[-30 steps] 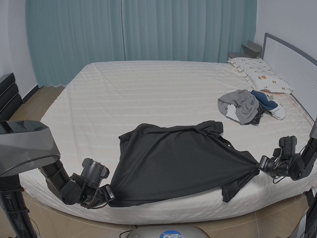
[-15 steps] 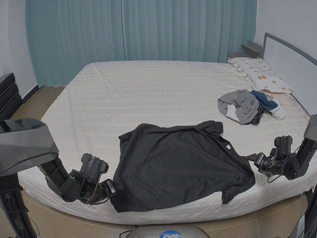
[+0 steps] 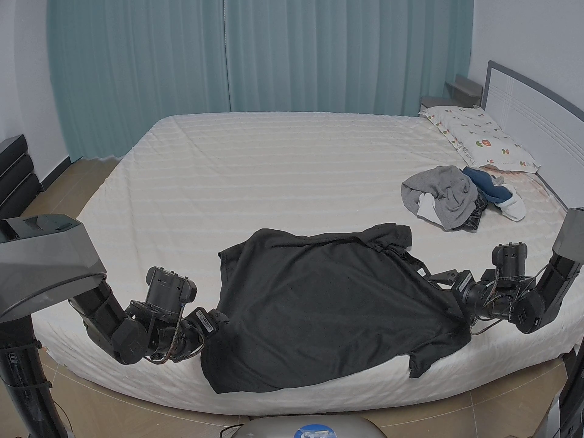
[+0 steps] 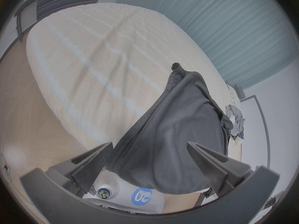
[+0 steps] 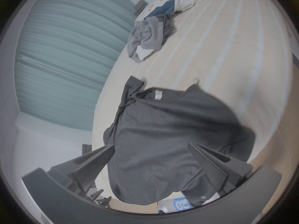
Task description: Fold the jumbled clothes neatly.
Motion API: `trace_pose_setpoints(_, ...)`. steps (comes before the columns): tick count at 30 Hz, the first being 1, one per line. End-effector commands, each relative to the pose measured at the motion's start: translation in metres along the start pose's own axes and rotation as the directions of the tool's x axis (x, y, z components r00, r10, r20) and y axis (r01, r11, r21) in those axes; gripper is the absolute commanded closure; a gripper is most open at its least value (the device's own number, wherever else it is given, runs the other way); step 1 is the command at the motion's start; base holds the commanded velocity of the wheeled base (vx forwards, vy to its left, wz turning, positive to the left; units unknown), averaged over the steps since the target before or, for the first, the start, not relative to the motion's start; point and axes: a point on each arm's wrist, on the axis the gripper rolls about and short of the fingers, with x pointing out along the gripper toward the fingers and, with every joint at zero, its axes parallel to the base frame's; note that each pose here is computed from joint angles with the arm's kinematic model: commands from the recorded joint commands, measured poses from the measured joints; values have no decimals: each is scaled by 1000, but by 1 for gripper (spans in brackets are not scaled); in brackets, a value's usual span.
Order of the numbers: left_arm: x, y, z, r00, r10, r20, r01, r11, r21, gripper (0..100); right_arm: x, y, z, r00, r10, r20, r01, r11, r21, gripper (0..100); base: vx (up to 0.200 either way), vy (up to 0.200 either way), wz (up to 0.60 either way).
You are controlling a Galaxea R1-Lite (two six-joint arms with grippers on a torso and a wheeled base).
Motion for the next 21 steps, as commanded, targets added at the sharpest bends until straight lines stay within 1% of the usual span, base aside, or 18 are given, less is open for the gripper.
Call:
trace_pose_setpoints(1,1,0,2,1000,-7,-5,7,1000,-8,0,3,5,-12,999,18,-45,-18,1000,1,0,200,0,0)
trace_pose_setpoints(8,2,-2,2,1000,-20,-9,20,1000,-13,0,13,-3,-20,997,-8,-74,8,1000,4,0,200,0,0)
trace_pose_setpoints(12,2,-4,3,999,-39,4,39,999,-15,0,16,-5,-23,997,-15,-81,15,1000,2,0,0,0,0)
trace_pose_setpoints(16,4,-10,9,997,-68,37,69,997,-33,0,18,-7,-24,996,-21,-88,22,1000,8,0,0,0,0)
trace_pose_setpoints(18,4,-17,16,994,-90,68,94,993,-66,0,22,-9,-27,995,-27,-100,29,999,15,0,0,0,0)
trace_pose_setpoints(19,4,-17,16,994,-90,68,94,993,-66,0,22,-9,-27,995,-27,-100,29,999,15,0,0,0,0)
trace_pose_setpoints(21,5,-22,26,989,-109,96,116,990,-78,0,24,-9,-29,995,-28,-101,30,999,27,0,0,0,0)
